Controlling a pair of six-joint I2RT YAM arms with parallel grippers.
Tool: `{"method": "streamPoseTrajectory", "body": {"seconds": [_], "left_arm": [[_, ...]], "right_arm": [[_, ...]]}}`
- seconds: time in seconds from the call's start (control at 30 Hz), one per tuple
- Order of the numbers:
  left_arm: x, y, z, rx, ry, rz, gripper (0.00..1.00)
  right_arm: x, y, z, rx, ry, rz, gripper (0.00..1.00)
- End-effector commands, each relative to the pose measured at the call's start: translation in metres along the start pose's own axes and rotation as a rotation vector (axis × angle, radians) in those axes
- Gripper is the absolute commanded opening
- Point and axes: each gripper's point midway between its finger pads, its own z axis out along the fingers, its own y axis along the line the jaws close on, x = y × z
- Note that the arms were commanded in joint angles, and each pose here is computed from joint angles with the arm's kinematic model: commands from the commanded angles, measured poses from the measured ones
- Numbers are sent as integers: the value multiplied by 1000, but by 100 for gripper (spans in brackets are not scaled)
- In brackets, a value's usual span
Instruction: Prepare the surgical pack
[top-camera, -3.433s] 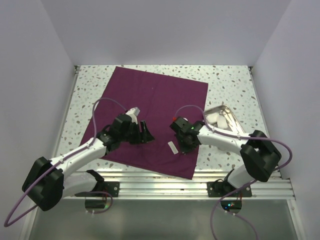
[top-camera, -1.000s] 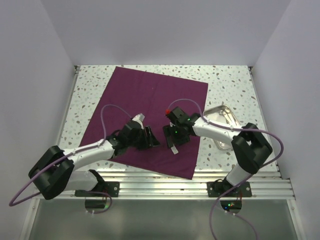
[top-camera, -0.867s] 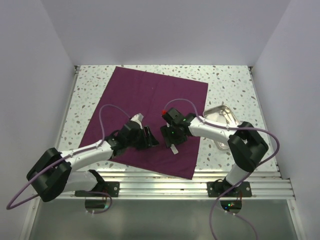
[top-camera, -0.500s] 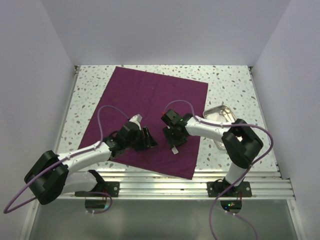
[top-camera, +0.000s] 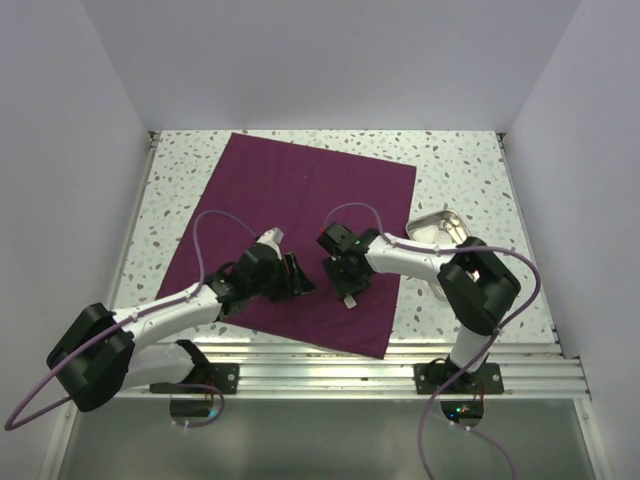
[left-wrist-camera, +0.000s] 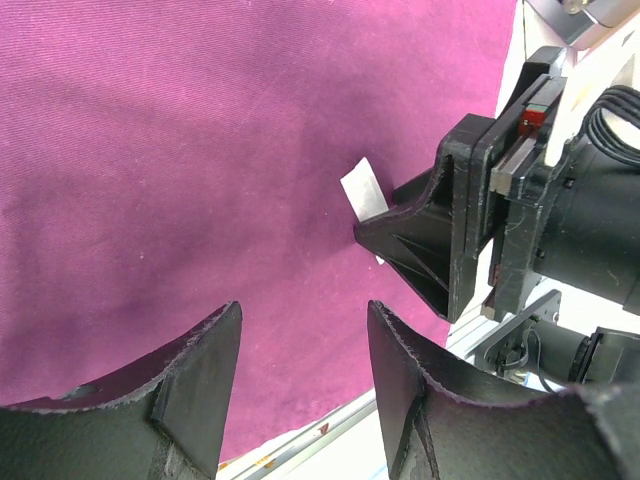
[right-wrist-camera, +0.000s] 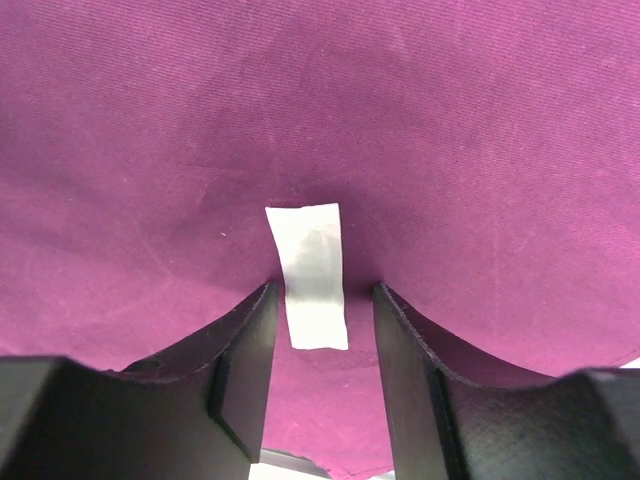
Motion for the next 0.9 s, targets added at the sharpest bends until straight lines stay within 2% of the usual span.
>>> {"method": "streamPoseTrajectory", "body": {"seconds": [0.0, 0.13, 0.37, 0.43, 0.53, 0.7, 0.87], "left_arm": [[-1, -1, -1, 11, -20, 16, 57], [-1, -1, -2, 13, -19, 21, 58], [-3, -3, -3, 18, -23, 26, 58], [-3, -3, -3, 16, -22, 27, 58], [-3, -3, -4, 19, -24, 27, 58], [-4, -5, -5, 21, -27, 29, 58], [-6, -7, -5, 23, -27, 35, 58]], "right_arm": [[-7, 4, 1, 26, -16, 1, 46], [-5, 4, 3, 45, -18, -1, 38], [-10, 2, -5, 58, -43, 5, 31], [-12, 1, -8, 65, -53, 9, 26], [-16, -1, -14, 76, -69, 12, 25], [-20, -2, -22, 81, -85, 11, 12], [-26, -8, -33, 111, -112, 14, 12]]}}
